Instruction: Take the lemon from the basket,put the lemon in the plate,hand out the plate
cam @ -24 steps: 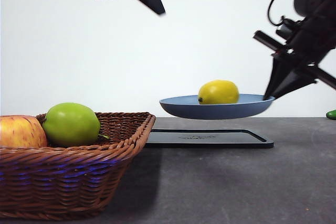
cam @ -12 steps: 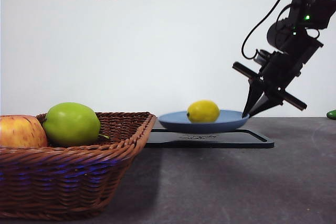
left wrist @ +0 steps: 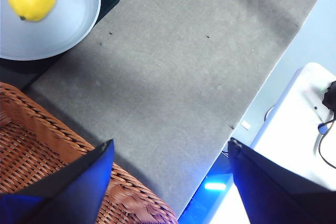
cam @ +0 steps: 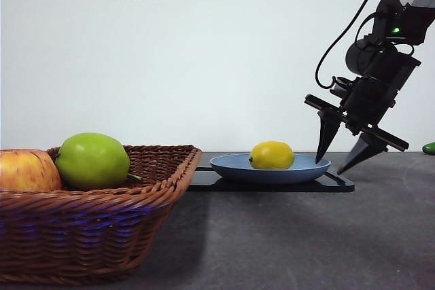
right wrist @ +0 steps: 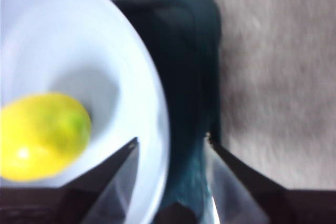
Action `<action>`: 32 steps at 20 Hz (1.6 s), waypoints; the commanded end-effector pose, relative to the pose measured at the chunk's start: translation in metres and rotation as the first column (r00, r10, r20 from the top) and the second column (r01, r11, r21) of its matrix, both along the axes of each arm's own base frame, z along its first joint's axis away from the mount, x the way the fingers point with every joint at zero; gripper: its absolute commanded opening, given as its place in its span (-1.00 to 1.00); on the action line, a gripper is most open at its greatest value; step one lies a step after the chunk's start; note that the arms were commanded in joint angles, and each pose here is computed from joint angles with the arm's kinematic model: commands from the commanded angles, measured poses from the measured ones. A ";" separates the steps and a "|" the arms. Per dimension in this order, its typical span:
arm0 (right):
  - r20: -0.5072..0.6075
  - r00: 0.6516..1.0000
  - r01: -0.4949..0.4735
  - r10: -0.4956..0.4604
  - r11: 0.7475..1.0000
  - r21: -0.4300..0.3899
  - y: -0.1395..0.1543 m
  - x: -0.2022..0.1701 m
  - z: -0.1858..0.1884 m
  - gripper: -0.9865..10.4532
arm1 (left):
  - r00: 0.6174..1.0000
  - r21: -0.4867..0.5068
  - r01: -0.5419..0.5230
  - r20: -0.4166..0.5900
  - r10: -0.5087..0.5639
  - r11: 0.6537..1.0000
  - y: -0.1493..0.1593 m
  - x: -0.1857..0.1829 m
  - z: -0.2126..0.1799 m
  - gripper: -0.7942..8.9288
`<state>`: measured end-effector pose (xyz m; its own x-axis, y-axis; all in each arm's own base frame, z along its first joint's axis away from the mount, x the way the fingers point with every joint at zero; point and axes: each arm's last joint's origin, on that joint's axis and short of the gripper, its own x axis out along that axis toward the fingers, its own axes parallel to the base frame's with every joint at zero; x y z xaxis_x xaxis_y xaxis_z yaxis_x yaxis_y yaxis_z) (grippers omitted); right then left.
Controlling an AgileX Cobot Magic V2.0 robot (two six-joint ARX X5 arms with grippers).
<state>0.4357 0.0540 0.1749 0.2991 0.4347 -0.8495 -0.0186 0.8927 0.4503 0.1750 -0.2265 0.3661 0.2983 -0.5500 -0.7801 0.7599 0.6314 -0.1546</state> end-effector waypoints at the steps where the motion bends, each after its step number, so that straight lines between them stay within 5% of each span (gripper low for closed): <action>1: 0.049 0.998 -0.047 0.048 0.999 -0.019 0.000 -0.003 0.024 -0.40 | 0.999 -0.012 0.019 0.027 -0.019 1.000 -0.005 0.001 0.003 -0.07; 6: 0.034 0.994 -0.104 0.105 0.994 -0.042 -0.003 -0.046 0.088 -0.63 | 0.980 0.036 0.086 0.176 -0.091 0.996 -0.005 0.008 0.006 -0.31; 10: 0.114 0.967 -0.219 0.228 0.972 -0.091 0.009 -0.087 0.139 -0.82 | 0.930 0.172 -0.063 0.367 -0.005 0.983 0.002 0.019 0.008 -0.79; 13: 0.235 0.929 -0.232 0.287 0.944 -0.237 0.029 -0.127 0.179 -0.82 | 0.916 0.179 -0.147 0.397 0.065 0.973 0.013 0.033 0.009 -0.82; 16: 0.384 0.861 -0.206 0.333 0.919 -0.336 0.046 -0.171 0.209 -0.82 | 0.923 0.135 -0.194 0.360 0.134 0.972 0.032 0.049 0.010 -0.82; 19: 0.545 0.768 -0.146 0.337 0.920 -0.363 0.051 -0.216 0.224 -0.82 | 0.931 0.051 -0.187 0.329 0.160 0.981 0.052 0.056 0.017 -0.82; 24: 0.750 0.591 -0.107 0.296 0.951 -0.291 0.041 -0.269 0.212 -0.82 | 0.900 -0.104 -0.178 0.386 0.204 0.979 0.086 0.044 0.010 -0.82; 32: 0.881 0.427 -0.060 0.202 0.979 -0.195 0.025 -0.298 0.141 -0.82 | 0.816 -0.335 -0.142 0.493 0.302 0.931 0.130 -0.017 -0.068 -0.82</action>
